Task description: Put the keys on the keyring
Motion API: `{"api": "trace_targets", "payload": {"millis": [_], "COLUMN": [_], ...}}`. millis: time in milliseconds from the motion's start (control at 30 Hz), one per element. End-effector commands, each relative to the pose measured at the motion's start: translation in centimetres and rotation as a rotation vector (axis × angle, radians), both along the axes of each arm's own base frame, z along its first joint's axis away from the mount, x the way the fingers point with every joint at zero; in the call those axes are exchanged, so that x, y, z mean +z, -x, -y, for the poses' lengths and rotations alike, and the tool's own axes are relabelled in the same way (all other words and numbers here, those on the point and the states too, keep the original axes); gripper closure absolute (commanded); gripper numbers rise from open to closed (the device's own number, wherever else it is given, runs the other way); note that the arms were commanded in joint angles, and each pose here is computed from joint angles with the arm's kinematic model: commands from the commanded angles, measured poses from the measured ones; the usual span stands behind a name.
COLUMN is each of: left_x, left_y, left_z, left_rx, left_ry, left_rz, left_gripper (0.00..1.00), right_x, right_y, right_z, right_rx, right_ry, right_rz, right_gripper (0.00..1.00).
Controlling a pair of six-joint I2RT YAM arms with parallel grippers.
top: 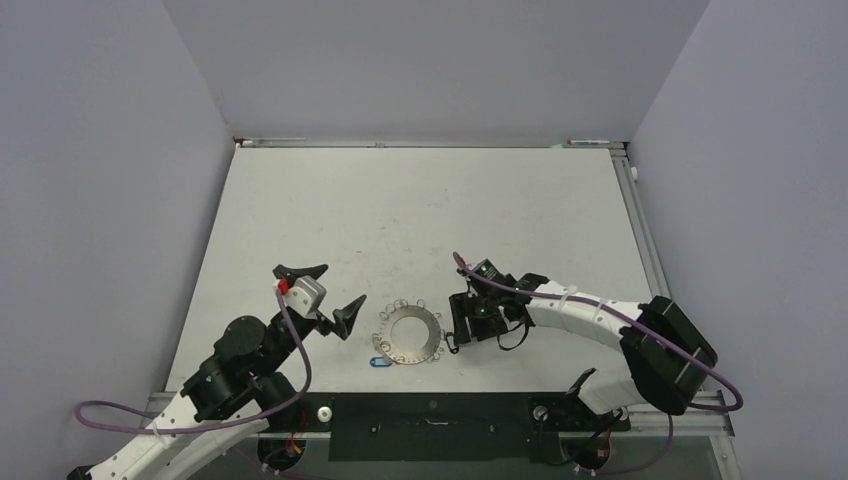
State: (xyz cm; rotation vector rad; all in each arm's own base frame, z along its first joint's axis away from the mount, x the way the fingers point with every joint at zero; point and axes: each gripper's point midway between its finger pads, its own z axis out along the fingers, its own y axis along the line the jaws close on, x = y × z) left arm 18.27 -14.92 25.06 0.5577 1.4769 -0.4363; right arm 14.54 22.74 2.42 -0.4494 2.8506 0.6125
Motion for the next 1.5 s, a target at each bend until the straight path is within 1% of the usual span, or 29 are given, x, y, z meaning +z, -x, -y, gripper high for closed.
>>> {"api": "trace_targets", "payload": {"millis": [0, 67, 133, 167, 267, 400, 500, 567, 667, 733, 933, 1067, 1467], "left_x": [1.9, 2.1, 1.8, 1.6, 0.9, 0.6, 0.7, 0.8, 1.0, 1.1, 1.3, 1.2, 0.9], "left_y": [-0.4, -1.0, -1.6, -1.8, -2.5, -2.6, -2.5, -2.4, -2.3, -2.2, -2.2, -2.1, -2.1], "left_z": [-0.7, -1.8, -2.8, -3.2, -3.9, -3.9, -3.8, -3.9, -4.0, -4.1, -4.5, -4.0, -3.5], "left_rx": [0.048, 0.120, 0.186, 0.215, 0.278, 0.283, 0.277, 0.272, 0.270, 0.272, 0.285, 0.265, 0.245], "left_ry": [0.060, 0.081, 0.084, 0.080, 0.063, 0.046, 0.054, 0.063, 0.076, 0.082, 0.100, 0.103, 0.105], "left_rz": [0.024, 0.018, 0.011, 0.005, -0.012, -0.027, -0.025, -0.020, -0.015, -0.011, -0.005, -0.008, -0.017], "left_gripper": [0.04, 0.04, 0.04, 0.04, 0.04, 0.04, 0.04, 0.04, 0.04, 0.04, 0.04, 0.04, 0.04], "right_x": [2.9, 4.3, 5.9, 6.9, 9.5, 14.6, 18.7, 20.2, 21.0, 20.7, 18.9, 18.4, 19.4], "right_y": [-3.2, -4.5, -5.7, -6.4, -8.0, -9.4, -9.4, -9.1, -8.5, -8.4, -8.6, -8.9, -9.3], "right_z": [1.5, 2.0, 2.3, 2.5, 3.4, 5.2, 6.9, 7.8, 8.5, 8.9, 9.1, 8.7, 7.5], "right_rx": [-0.094, -0.139, -0.192, -0.223, -0.315, -0.412, -0.527, -0.565, -0.605, -0.625, -0.647, -0.639, -0.597], "right_ry": [0.089, 0.104, 0.092, 0.079, 0.048, 0.022, -0.047, -0.116, -0.210, -0.230, -0.250, -0.276, -0.352], "right_rz": [0.152, 0.221, 0.305, 0.354, 0.498, 0.756, 0.921, 0.978, 1.022, 1.034, 1.057, 1.089, 1.183], "right_gripper": [0.40, 0.35, 0.25, 0.24, 0.22, 0.22, 0.21, 0.21, 0.20, 0.20, 0.20, 0.19, 0.17]}}
